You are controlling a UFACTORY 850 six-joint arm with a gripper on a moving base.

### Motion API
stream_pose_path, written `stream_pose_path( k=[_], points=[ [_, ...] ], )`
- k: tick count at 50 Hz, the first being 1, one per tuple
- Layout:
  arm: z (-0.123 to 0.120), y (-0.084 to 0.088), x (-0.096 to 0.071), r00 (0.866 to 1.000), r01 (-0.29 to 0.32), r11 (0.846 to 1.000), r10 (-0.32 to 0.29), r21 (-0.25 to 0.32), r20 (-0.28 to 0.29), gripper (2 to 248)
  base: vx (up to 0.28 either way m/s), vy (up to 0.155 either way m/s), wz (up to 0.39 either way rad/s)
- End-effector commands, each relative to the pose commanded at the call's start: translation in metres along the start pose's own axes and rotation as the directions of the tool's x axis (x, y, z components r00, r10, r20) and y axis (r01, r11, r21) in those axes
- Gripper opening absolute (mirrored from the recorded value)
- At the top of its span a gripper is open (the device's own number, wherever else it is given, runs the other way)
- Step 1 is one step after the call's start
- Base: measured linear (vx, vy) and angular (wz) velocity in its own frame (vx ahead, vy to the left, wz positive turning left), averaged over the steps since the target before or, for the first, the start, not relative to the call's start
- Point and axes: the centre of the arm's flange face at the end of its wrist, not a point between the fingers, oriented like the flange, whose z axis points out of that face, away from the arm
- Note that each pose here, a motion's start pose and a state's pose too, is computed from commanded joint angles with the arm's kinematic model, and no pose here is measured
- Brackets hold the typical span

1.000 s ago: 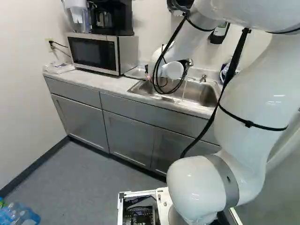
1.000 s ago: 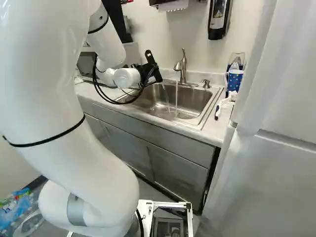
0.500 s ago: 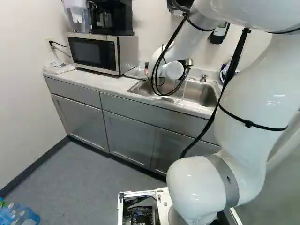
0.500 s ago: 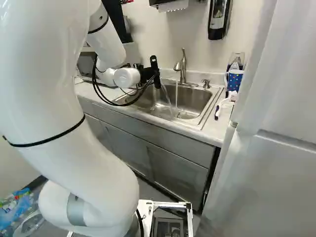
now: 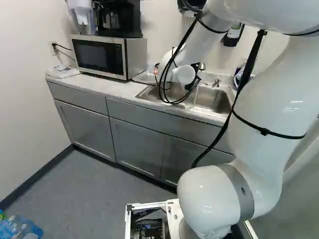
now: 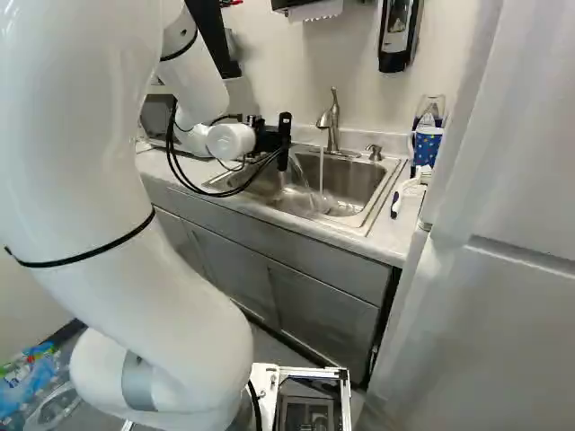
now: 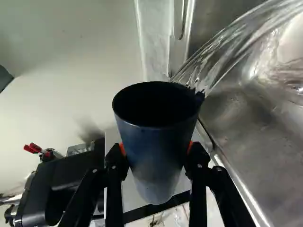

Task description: Rinse the cup and place it in the tray

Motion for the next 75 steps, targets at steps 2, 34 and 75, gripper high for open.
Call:
stream_pose_path(
  k=[2,34,75],
  points=[
    [0.0,0.0,0.0,1.0,-0.021,1.0,0.021,0.0,0.0,126,0.0,0.0,0.0],
    [0.0,0.0,0.0,0.949,-0.315,0.949,0.315,0.0,0.0,126,0.0,0.0,0.0],
    [0.0,0.0,0.0,0.949,-0.315,0.949,0.315,0.0,0.0,126,0.0,0.0,0.0]
  ],
)
